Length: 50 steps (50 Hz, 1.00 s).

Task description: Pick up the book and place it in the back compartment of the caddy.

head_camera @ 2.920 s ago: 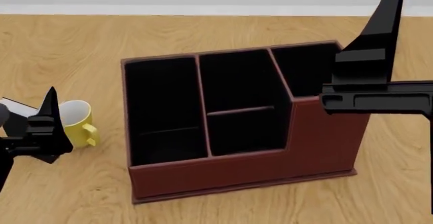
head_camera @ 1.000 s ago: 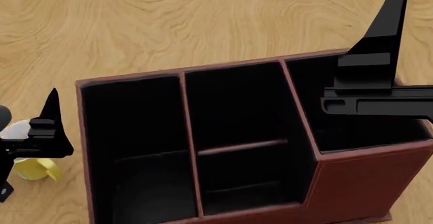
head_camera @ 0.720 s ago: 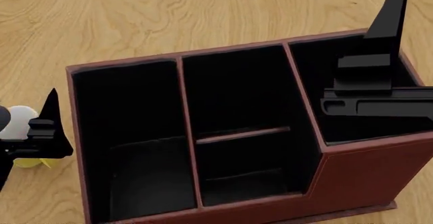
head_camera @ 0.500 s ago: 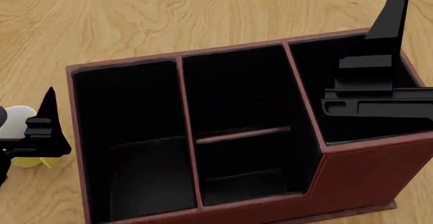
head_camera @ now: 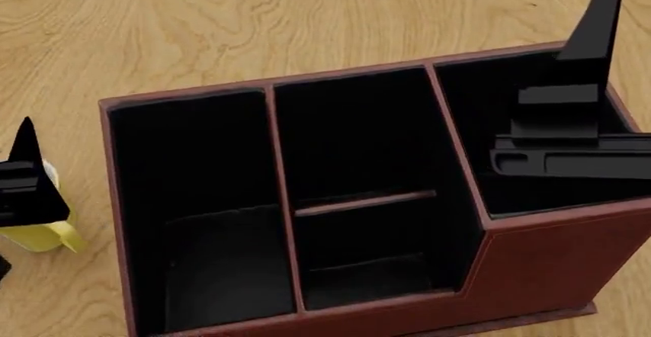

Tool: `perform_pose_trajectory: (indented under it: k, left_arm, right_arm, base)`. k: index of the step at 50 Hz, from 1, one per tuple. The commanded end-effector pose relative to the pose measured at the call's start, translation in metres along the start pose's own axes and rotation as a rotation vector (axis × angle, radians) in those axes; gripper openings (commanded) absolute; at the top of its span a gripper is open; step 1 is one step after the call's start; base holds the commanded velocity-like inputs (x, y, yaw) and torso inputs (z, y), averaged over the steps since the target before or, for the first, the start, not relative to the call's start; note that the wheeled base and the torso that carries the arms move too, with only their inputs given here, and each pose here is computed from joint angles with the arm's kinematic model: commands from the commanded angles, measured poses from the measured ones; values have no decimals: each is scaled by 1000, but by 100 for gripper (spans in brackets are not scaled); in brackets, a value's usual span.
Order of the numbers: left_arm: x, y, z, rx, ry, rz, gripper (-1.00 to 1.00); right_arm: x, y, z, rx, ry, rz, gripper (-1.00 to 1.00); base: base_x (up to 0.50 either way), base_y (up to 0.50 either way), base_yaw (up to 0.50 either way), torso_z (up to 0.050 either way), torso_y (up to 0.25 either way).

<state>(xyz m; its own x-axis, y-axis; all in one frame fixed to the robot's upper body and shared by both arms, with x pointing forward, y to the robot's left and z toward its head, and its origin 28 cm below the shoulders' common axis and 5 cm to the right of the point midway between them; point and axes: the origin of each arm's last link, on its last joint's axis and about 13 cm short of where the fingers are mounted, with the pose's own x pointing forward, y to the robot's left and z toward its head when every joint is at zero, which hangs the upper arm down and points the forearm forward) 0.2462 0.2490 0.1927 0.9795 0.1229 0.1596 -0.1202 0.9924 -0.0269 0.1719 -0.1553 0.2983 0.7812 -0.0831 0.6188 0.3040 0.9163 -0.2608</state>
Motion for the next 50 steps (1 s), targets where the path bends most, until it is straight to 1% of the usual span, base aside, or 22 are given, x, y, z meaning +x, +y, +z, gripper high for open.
perform_pose_trajectory:
  k: [1,2,3,5,6,7,8,9,11,12,15,16,18,19,20,27,33,34,36,40,44,50]
  left_arm:
    - [-15,0,17,-2,11,67,100]
    - [-16,0,17,-17,19,74,100]
    - [-18,0,18,-14,59,94,100]
    - [-19,0,20,25,73,140,100]
    - [-20,0,22,-7,76,152,100]
    - [-21,-1,23,14,82,179,100]
    - [-21,-1,25,8,80,201,100]
    - [-21,0,27,-22,69,220,100]
    - [-21,0,28,-15,74,260,100]
    - [-20,0,29,-37,66,274,100]
    - [-19,1,28,-17,85,332,100]
    - [-19,1,28,-36,103,347,100]
    - [-17,2,28,-47,85,392,100]
    - [-17,2,27,-40,99,405,100]
    - [-17,2,27,-56,107,416,100]
    - [-20,0,30,-67,131,461,100]
    - [-21,1,31,-148,186,514,100]
    - [-21,1,31,-148,188,524,100]
    - [-21,1,32,-151,189,526,100]
    - [-20,0,33,-203,237,531,100]
    - [-19,-1,34,-220,257,529,100]
    - [-9,-3,37,-252,304,540,100]
  right_arm:
    - [-1,0,-4,5,4,-3,100]
    - [-1,0,-4,4,5,-3,100]
    - [-1,0,-4,7,4,-3,100]
    - [-1,0,-5,8,6,-2,100]
    - [-2,0,-5,8,6,-2,100]
    - [-2,0,-6,9,6,-1,100]
    - [-2,0,-6,10,7,-1,100]
    - [-2,0,-6,11,7,-2,100]
    - [-2,0,-7,12,7,-2,100]
    - [-3,0,-7,12,8,-2,100]
    - [-3,0,-7,12,9,-4,100]
    - [-3,-1,-7,12,9,-4,100]
    - [-4,-1,-8,12,11,-5,100]
    - [-4,-1,-8,12,11,-4,100]
    - [-4,-1,-8,13,11,-4,100]
    - [-5,-1,-8,14,12,-5,100]
    - [-5,-1,-8,13,12,-4,100]
    - [-5,-1,-8,13,12,-4,100]
    - [-5,-1,-8,14,12,-4,100]
    - [-5,-1,-9,15,13,-2,100]
    - [-5,0,-9,16,14,-2,100]
    - [-6,-2,-9,18,14,-3,100]
  base:
    - [0,0,0,0,0]
    - [0,0,0,0,0]
    - [0,0,0,0,0]
    - [0,0,0,0,0]
    - [0,0,0,0,0]
    - [0,0,0,0,0]
    - [0,0,0,0,0]
    - [0,0,0,0,0]
    - [0,0,0,0,0]
    - [0,0,0,0,0]
    - [0,0,0,0,0]
    - [0,0,0,0,0]
    - [0,0,0,0,0]
    - [0,0,0,0,0]
    - [0,0,0,0,0]
    - [0,0,0,0,0]
    - [0,0,0,0,0]
    - [0,0,0,0,0]
    - [0,0,0,0,0]
    - [0,0,0,0,0]
    - [0,0,0,0,0]
    - [0,0,0,0,0]
